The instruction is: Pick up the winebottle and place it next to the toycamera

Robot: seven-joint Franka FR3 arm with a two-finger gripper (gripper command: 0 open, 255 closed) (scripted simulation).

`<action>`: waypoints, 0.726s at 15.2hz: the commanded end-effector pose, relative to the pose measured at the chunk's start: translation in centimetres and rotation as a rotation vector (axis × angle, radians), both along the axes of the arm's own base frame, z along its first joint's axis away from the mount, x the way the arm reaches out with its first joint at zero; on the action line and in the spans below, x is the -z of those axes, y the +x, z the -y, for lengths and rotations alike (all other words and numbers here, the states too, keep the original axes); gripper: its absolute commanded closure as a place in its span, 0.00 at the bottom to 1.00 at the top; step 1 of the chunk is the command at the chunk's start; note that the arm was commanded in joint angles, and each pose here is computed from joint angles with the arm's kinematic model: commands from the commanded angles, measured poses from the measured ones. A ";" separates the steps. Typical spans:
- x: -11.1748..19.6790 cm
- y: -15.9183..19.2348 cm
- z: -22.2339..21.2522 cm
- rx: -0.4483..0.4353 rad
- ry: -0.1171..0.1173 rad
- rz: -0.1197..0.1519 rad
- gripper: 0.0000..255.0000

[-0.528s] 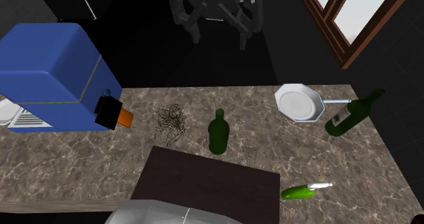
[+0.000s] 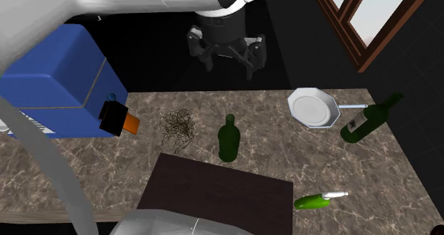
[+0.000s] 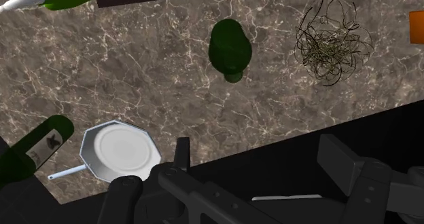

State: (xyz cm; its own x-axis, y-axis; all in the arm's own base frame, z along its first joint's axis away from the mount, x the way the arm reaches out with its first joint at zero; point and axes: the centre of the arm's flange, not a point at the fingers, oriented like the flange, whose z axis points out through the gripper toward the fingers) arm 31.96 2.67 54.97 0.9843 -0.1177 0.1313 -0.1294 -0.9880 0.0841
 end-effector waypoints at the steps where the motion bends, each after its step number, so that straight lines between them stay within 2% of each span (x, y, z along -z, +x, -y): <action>1: 2.7 0.0 0.2 0.010 0.005 0.000 0.00; 11: 15.9 1.0 0.5 0.058 0.027 -0.006 0.00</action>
